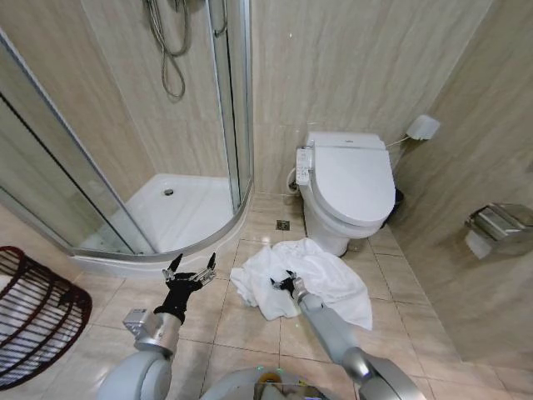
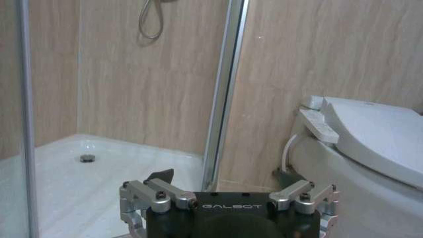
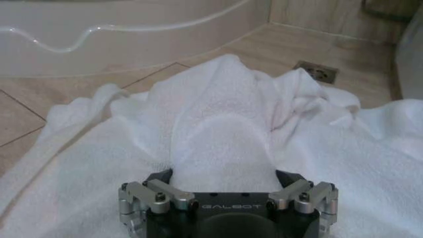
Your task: Discard the used towel into the hamper.
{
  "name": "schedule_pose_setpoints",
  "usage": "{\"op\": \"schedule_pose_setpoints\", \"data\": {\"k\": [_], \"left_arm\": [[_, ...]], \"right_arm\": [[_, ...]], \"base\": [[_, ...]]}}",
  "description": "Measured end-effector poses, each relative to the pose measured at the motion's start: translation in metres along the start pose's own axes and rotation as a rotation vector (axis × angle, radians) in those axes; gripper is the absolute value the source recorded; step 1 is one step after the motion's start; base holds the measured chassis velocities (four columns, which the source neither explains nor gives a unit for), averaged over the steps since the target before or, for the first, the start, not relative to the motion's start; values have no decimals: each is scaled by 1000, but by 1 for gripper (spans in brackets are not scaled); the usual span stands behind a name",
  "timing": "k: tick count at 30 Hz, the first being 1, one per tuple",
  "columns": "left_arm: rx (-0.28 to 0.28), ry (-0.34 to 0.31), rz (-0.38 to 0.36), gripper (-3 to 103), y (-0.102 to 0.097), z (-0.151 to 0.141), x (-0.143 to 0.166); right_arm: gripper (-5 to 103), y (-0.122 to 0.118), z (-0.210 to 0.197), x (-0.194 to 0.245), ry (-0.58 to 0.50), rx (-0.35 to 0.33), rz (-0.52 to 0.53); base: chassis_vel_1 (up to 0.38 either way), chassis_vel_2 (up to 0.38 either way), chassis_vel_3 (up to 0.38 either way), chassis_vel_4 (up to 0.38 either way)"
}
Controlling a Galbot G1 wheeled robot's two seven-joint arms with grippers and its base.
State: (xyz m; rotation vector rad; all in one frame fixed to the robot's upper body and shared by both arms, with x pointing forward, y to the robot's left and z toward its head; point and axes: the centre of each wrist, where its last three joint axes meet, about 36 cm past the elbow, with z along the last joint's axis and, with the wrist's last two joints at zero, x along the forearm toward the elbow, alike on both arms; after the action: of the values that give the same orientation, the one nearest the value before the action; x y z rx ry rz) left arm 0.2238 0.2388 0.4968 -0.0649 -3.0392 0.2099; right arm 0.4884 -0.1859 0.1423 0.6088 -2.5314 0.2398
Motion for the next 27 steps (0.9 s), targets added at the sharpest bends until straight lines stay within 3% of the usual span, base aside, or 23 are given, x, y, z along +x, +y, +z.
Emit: {"op": "schedule_pose_setpoints", "data": {"k": [8, 18, 21, 27], "left_arm": [[0, 0, 0, 100, 0, 0, 0], [0, 0, 0, 100, 0, 0, 0], [0, 0, 0, 100, 0, 0, 0], [0, 0, 0, 100, 0, 0, 0]], "right_arm": [[101, -8, 6, 8, 5, -42, 4], [76, -22, 13, 20, -3, -106, 12], [64, -29, 20, 26, -10, -132, 16], [52, -38, 29, 33, -23, -138, 19]], "base": [[0, 0, 0, 0], [0, 0, 0, 0], [0, 0, 0, 0], [0, 0, 0, 0]]}}
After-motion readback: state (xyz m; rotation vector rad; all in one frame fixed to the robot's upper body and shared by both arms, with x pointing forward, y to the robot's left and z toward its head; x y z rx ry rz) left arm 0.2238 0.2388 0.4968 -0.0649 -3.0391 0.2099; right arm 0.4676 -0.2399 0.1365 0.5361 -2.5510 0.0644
